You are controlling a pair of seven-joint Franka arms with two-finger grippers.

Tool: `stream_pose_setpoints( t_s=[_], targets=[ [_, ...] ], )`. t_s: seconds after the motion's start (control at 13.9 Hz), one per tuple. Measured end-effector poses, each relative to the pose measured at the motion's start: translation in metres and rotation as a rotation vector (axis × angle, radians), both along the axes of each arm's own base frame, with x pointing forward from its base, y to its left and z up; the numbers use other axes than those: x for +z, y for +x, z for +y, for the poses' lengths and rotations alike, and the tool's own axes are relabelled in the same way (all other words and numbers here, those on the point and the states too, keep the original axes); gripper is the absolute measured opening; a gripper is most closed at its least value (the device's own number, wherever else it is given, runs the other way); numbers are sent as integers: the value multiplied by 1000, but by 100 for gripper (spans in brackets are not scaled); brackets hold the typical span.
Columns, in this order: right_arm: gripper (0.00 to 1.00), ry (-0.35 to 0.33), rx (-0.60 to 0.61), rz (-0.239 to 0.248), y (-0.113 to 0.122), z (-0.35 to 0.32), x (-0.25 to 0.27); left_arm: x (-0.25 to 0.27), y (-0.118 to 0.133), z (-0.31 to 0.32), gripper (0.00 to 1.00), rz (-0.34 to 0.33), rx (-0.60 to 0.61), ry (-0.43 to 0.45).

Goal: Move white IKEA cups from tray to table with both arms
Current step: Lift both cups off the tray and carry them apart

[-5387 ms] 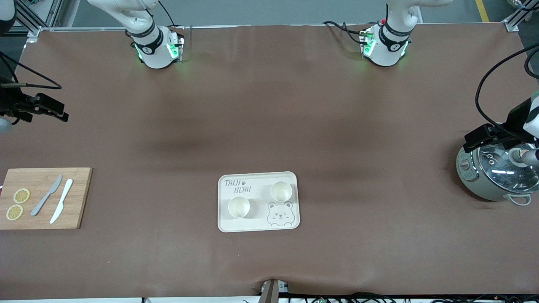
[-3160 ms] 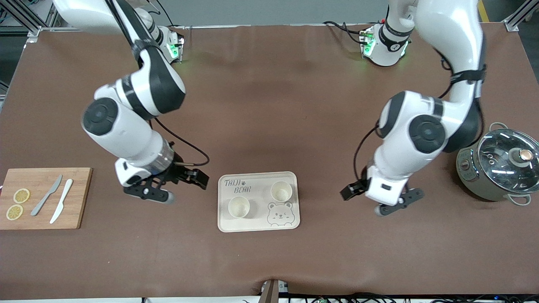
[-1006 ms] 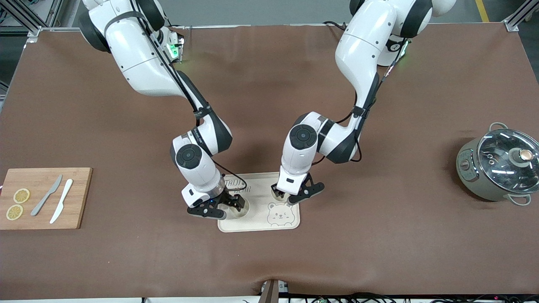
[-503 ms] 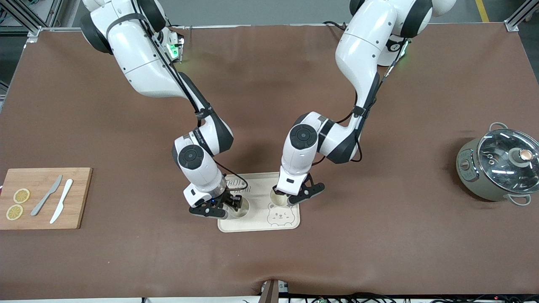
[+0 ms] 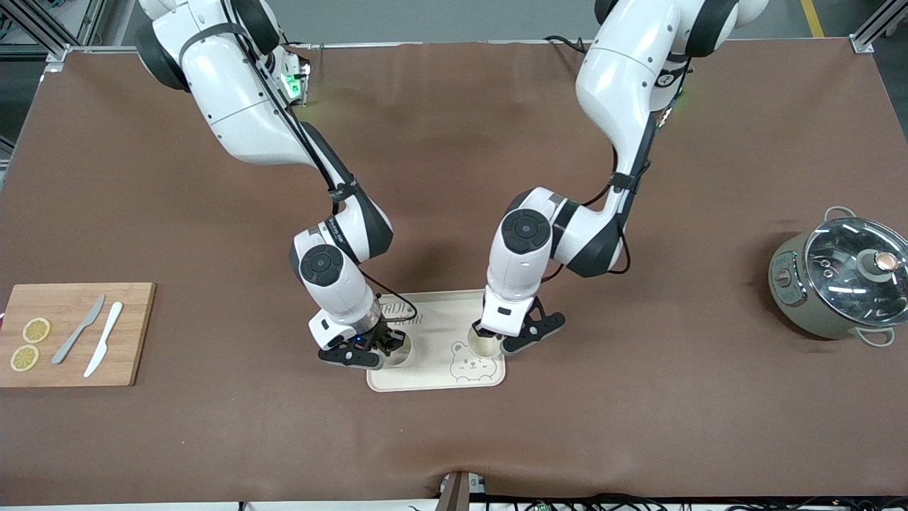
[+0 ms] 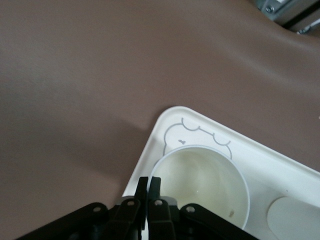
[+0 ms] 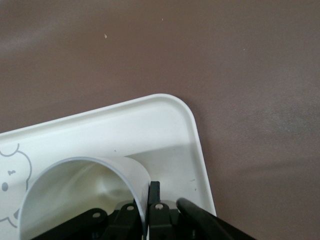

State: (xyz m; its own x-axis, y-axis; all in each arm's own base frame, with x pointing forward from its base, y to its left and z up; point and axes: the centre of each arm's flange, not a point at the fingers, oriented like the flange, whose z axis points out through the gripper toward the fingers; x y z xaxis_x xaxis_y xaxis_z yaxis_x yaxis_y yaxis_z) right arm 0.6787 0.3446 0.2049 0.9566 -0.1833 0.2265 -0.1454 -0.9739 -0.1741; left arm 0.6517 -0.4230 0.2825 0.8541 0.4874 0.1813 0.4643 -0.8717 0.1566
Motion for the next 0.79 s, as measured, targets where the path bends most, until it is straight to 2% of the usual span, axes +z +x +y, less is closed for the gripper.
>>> stream_pose_setpoints(
  t_s=[0.29, 0.57, 0.79],
  targets=[
    [4, 0, 0, 0, 0, 0, 0, 18, 20, 38, 3, 14, -6, 21],
    [4, 4, -1, -8, 3, 2, 8, 29, 45, 99, 3, 56, -12, 57],
    [4, -35, -5, 57, 6, -1, 29, 31, 62, 142, 3, 64, 14, 64]
  ],
)
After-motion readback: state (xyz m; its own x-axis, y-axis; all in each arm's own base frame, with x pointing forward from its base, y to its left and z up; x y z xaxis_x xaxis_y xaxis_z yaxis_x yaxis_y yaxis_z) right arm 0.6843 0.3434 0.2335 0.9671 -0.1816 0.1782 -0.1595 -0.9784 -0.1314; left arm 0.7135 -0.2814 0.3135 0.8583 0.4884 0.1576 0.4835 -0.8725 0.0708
